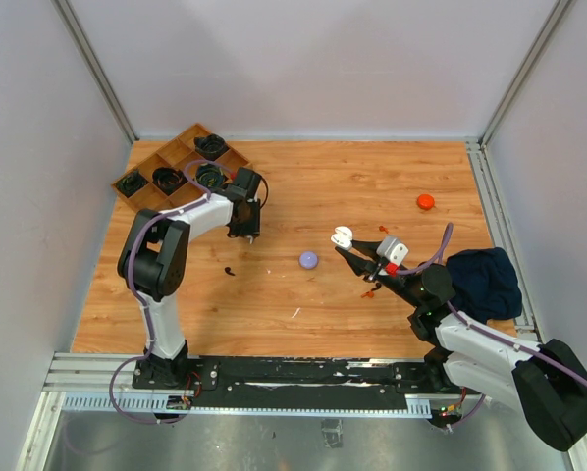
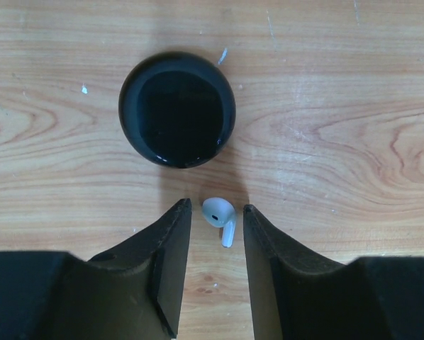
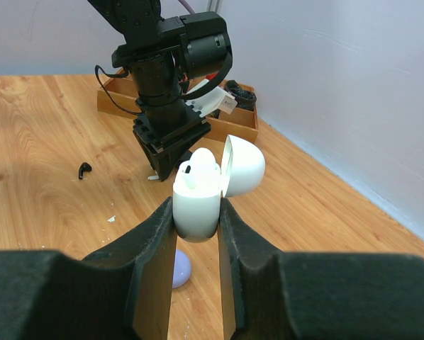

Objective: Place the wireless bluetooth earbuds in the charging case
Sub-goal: Pick up the earbud from the center of the board.

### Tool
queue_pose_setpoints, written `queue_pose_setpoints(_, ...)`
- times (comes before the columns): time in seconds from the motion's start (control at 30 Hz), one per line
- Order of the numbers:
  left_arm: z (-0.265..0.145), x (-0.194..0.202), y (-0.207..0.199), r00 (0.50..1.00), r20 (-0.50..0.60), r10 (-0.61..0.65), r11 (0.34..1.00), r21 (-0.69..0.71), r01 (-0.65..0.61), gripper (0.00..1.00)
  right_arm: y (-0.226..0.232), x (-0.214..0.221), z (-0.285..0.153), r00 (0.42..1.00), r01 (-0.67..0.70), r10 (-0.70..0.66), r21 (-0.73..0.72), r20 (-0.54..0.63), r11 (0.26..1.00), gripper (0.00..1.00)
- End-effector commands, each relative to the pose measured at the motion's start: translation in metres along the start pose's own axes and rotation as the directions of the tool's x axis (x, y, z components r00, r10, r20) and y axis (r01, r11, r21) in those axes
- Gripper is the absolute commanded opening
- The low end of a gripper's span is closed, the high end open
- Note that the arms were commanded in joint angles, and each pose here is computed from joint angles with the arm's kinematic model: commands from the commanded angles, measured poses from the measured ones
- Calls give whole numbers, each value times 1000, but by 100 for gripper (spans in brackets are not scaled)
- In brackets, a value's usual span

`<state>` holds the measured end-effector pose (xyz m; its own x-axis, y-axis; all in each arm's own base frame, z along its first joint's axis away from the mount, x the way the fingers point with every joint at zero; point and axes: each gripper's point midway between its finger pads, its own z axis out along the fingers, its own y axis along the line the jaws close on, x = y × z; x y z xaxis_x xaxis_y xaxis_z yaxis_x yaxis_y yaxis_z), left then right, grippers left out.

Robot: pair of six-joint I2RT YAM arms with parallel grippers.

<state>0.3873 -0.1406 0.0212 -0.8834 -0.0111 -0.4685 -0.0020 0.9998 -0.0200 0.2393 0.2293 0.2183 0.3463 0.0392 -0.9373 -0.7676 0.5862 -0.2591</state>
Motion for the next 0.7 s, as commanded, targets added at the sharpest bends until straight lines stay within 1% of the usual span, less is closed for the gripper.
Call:
queue_pose_setpoints(0.0,5,0,0,1000,-22,12,1000,4,-12,40,-4,-7,0,1000,13,-14,16,28,1000,1)
queue_pose_setpoints(0.2,9,5,-1,999,-41,17,1000,5,-17,36,-3,-8,0,999,15,-15,15,31,1000,1)
queue_pose_setpoints(0.33,9,9,0,998,-55,23,1000,7,-22,34,-5,-9,-1,999,17,-17,21,33,1000,1)
queue_pose_setpoints(0.43,8,12,0,998,-61,22,1000,14,-21,31,-4,-9,-1,999,17,-18,21,34,1000,1)
queue_pose_setpoints(0.67,3,23,-1,997,-77,28,999,20,-27,26,-4,-10,-1,999,17,-17,20,35,1000,1)
